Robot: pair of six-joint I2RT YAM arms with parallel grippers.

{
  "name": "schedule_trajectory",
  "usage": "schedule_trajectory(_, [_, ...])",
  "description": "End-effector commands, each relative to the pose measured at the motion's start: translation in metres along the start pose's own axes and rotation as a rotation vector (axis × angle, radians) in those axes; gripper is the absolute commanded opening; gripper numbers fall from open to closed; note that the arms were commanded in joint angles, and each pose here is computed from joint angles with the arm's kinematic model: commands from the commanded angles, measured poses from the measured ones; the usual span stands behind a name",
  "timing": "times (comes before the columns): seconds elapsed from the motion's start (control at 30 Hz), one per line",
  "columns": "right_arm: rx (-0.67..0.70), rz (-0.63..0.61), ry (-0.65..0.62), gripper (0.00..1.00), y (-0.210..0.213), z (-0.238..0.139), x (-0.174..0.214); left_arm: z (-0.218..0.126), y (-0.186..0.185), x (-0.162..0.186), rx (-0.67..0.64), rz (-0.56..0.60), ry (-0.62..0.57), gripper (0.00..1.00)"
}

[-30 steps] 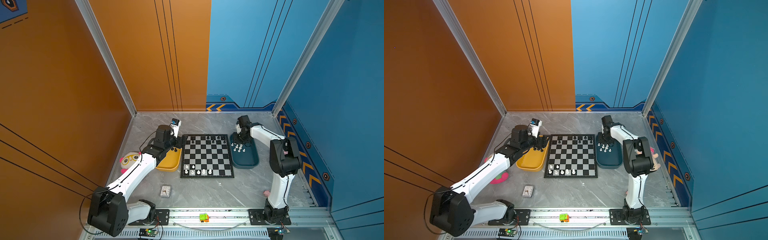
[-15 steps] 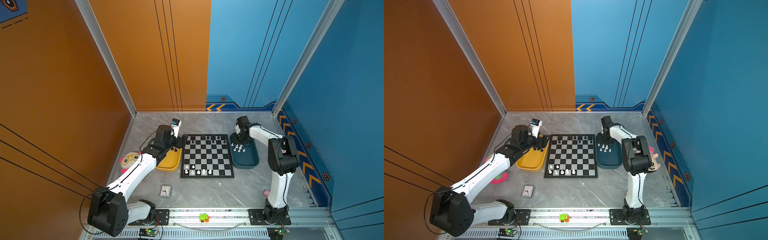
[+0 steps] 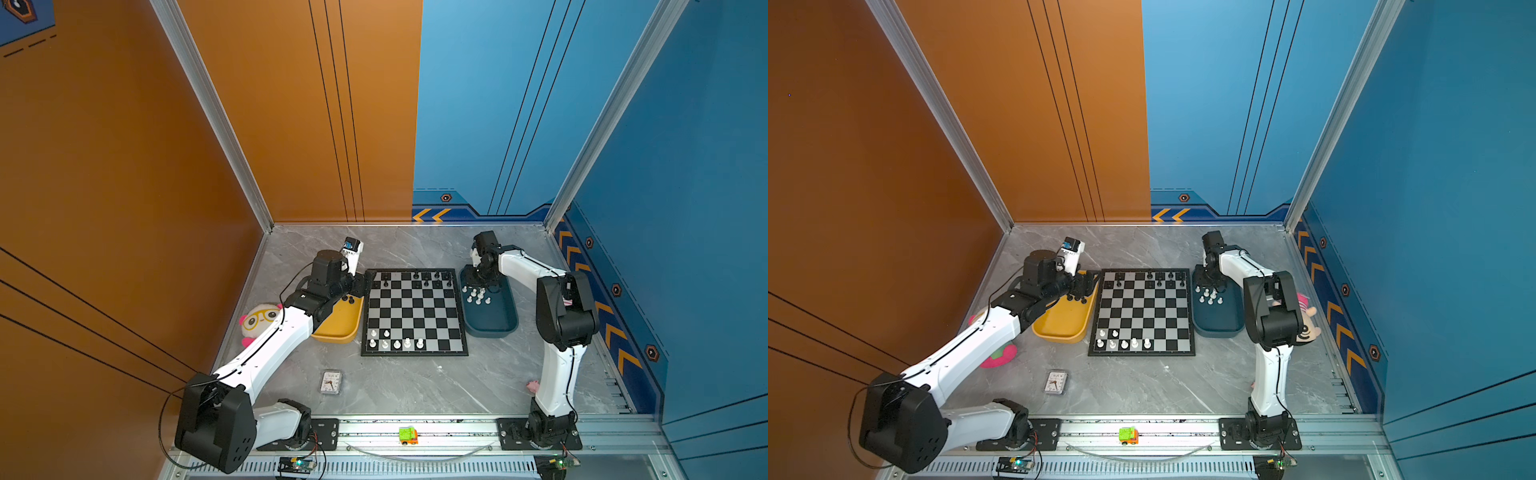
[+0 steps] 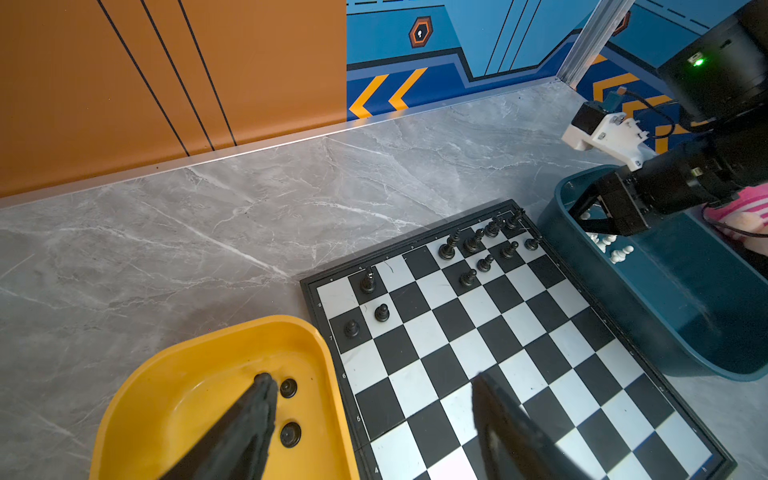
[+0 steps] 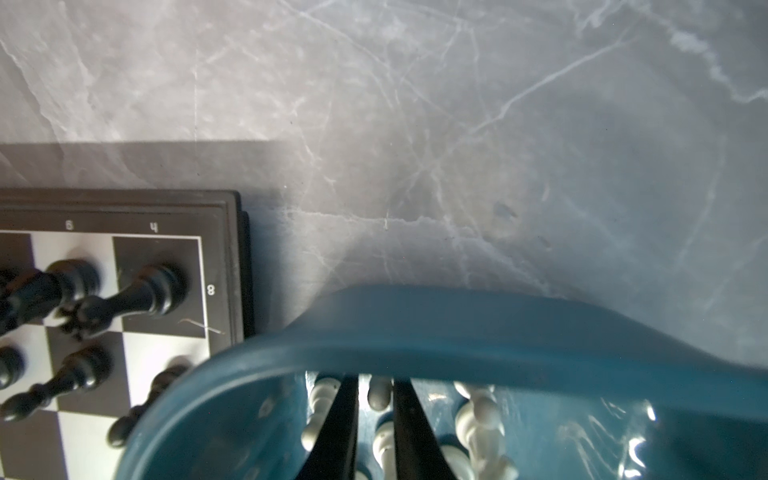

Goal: Set up the chess pieces on the board
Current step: 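Close the right gripper on a white pawn in the teal tray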

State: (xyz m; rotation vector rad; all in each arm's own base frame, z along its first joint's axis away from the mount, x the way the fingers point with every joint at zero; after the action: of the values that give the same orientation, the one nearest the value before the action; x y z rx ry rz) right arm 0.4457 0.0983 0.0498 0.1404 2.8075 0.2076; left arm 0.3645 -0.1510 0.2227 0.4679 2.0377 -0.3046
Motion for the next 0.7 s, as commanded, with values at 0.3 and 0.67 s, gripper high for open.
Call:
schedule_trajectory(0.3, [0.004,0.024,-0.002,0.09,-0.002,0.004,-0.007,-0.004,-0.003,-0.002,-0.002,0.019,-0.014,0.76])
schedule_trajectory(0.67, [0.047,-0.010,-0.015,0.00,-0.003,-0.016,-0.006,-0.008,-0.003,-0.004,-0.004,0.024,-0.023,0.76])
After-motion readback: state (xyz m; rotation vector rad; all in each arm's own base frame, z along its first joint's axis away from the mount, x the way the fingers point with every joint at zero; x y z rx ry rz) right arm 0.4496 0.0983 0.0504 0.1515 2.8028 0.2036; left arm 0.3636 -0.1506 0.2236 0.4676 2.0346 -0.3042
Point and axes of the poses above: each gripper's point midway between its finger pads, its own z axis out along the fingers, its own y axis along the line the jaws close on, x = y × z, the point moved 1 cm from there along -z, back along the fingers, and after that the axes turned 5 degrees about z, right-handed, at the moved point
